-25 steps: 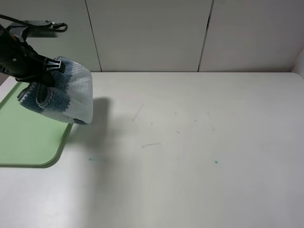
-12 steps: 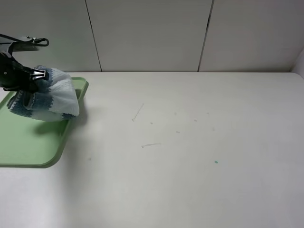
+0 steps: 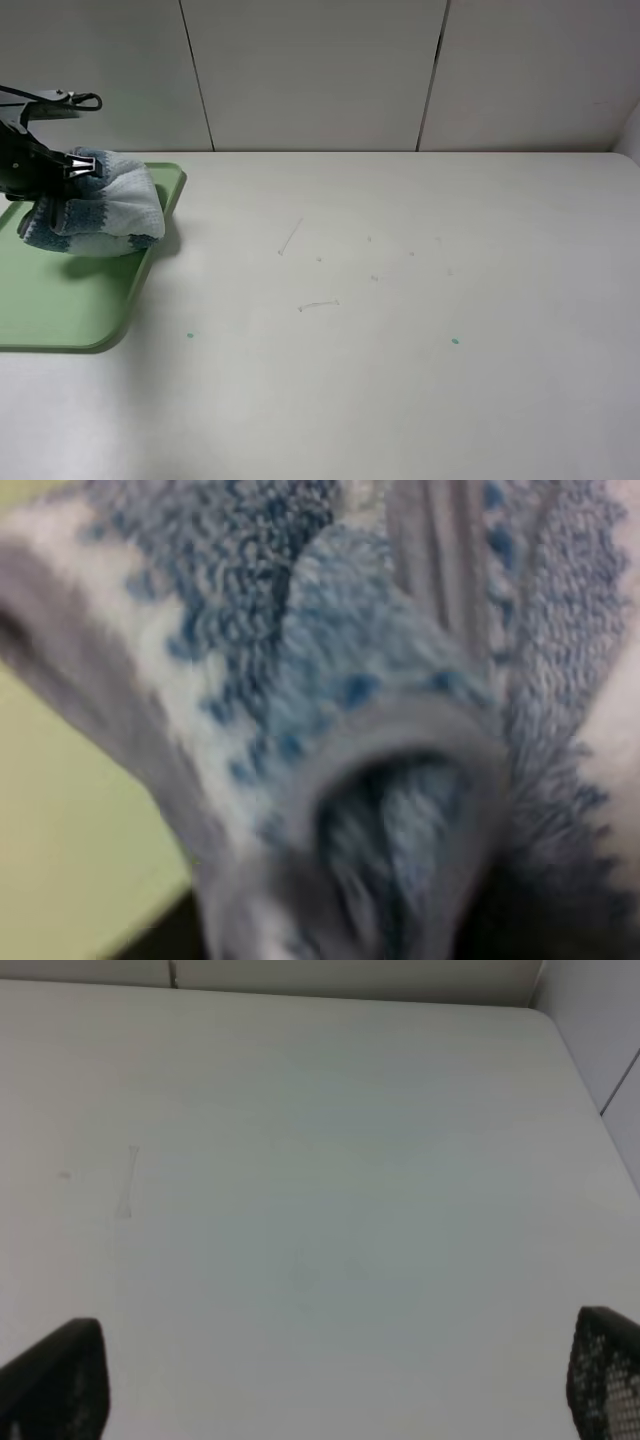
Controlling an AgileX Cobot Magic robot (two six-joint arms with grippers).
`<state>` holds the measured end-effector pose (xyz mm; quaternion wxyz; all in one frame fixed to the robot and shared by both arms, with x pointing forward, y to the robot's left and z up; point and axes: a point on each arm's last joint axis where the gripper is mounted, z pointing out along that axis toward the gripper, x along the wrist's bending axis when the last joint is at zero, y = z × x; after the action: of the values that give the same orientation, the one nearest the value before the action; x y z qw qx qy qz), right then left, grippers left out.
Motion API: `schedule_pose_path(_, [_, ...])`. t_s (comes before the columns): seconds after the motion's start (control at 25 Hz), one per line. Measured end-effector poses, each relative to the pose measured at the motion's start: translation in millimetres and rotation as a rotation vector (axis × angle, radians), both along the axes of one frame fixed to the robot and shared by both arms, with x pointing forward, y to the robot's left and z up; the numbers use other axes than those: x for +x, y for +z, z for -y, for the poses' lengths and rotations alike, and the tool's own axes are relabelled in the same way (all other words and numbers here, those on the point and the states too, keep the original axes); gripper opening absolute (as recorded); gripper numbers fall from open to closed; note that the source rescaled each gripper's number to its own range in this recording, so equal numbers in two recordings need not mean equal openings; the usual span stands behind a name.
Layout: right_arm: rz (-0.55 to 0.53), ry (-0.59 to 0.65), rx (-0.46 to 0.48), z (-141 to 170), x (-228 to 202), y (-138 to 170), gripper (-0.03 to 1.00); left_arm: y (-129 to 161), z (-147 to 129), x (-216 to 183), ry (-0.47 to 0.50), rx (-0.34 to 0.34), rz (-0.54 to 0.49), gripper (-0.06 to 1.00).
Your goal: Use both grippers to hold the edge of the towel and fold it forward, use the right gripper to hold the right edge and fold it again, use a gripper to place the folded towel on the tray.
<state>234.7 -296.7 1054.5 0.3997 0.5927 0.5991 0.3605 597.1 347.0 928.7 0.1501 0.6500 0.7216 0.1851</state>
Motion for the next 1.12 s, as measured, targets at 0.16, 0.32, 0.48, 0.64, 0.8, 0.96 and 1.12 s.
schedule_pose_path(0.16, [0.0, 0.0, 0.0, 0.0, 0.0, 0.0, 1.0, -1.8, -5.3, -4.3, 0.017, -0.004, -0.043, 0.9])
schedule_pose_path(0.32, [0.0, 0.0, 0.0, 0.0, 0.0, 0.0, 1.0, -1.0, -6.7, -7.2, 0.013, 0.004, -0.07, 0.98])
schedule_pose_path(0.48, [0.0, 0.0, 0.0, 0.0, 0.0, 0.0, 1.0, 15.8, -6.2, -12.1, 0.014, 0.008, -0.055, 1.0])
schedule_pose_path(0.64, [0.0, 0.0, 0.0, 0.0, 0.0, 0.0, 1.0, 40.2, -5.2, -21.7, 0.016, 0.013, -0.039, 1.0])
schedule_pose_path(0.8, [0.0, 0.0, 0.0, 0.0, 0.0, 0.0, 1.0, 64.0, -3.4, -37.7, 0.022, 0.012, -0.066, 1.0])
schedule_pose_path(0.96, [0.0, 0.0, 0.0, 0.0, 0.0, 0.0, 1.0, 91.1, -0.9, -61.2, 0.027, 0.013, -0.111, 1.0])
schedule_pose_path(1.12, [0.0, 0.0, 0.0, 0.0, 0.0, 0.0, 1.0, 116.6, 2.3, -86.6, 0.002, 0.025, -0.147, 1.0])
